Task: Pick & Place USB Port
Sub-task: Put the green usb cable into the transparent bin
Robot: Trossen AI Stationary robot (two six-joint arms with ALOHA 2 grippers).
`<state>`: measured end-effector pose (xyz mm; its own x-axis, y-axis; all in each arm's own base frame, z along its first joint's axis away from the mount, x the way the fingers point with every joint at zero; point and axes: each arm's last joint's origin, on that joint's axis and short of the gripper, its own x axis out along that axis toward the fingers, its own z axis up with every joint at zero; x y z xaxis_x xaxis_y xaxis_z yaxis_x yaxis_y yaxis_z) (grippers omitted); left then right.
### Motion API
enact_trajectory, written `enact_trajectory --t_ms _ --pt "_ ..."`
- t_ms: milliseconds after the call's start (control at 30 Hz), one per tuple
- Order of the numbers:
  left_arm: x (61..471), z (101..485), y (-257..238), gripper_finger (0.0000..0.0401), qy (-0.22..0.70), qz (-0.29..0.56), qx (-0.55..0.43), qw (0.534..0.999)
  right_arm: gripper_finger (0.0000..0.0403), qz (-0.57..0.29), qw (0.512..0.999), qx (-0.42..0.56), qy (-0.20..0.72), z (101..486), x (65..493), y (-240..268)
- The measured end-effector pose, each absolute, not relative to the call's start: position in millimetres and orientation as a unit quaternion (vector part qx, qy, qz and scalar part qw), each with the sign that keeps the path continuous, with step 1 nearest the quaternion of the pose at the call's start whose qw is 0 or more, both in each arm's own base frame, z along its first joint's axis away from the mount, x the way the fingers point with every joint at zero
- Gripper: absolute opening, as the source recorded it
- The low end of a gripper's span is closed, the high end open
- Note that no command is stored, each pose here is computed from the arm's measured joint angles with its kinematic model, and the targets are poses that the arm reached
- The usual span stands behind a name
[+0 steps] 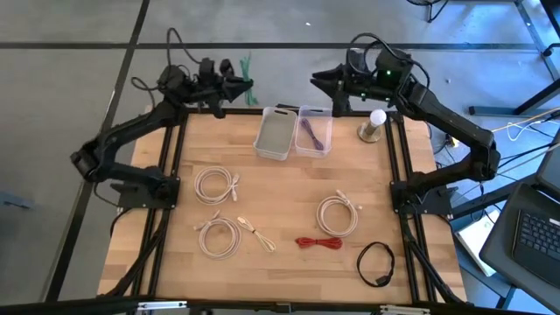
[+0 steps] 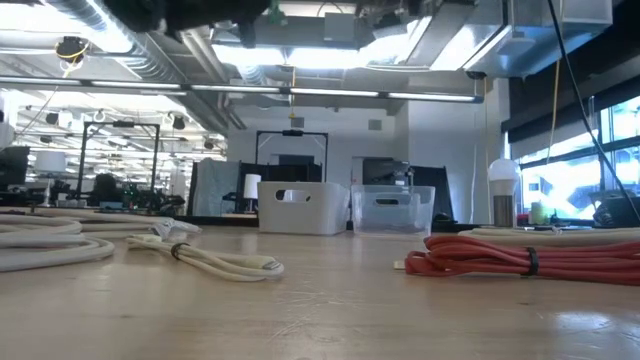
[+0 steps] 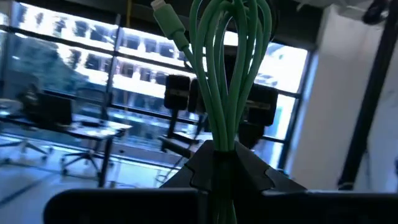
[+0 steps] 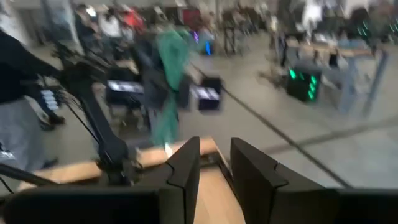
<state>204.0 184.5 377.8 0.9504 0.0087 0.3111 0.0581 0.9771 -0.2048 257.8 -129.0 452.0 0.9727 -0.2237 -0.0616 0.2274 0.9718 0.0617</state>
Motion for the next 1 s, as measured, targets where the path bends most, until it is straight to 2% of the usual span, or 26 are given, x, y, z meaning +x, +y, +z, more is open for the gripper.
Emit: enact_trajectory --t_ms 333,600,1000 --pt "236.0 387.1 191.5 0.0021 -0.138 -0.091 -0.104 0.981 0.0092 -0.072 0.997 0.024 0.001 437.6 301.5 -119.9" --pt "241.1 388.1 187.3 0.0021 -0.134 -0.105 -0.103 0.98 0.0092 -0.068 0.997 0.016 -0.029 427.8 324.0 -126.2" --pt "244.1 384.6 188.3 0.0021 -0.126 -0.103 -0.104 0.981 0.0092 -0.054 0.995 0.06 -0.056 425.3 345.0 -129.6"
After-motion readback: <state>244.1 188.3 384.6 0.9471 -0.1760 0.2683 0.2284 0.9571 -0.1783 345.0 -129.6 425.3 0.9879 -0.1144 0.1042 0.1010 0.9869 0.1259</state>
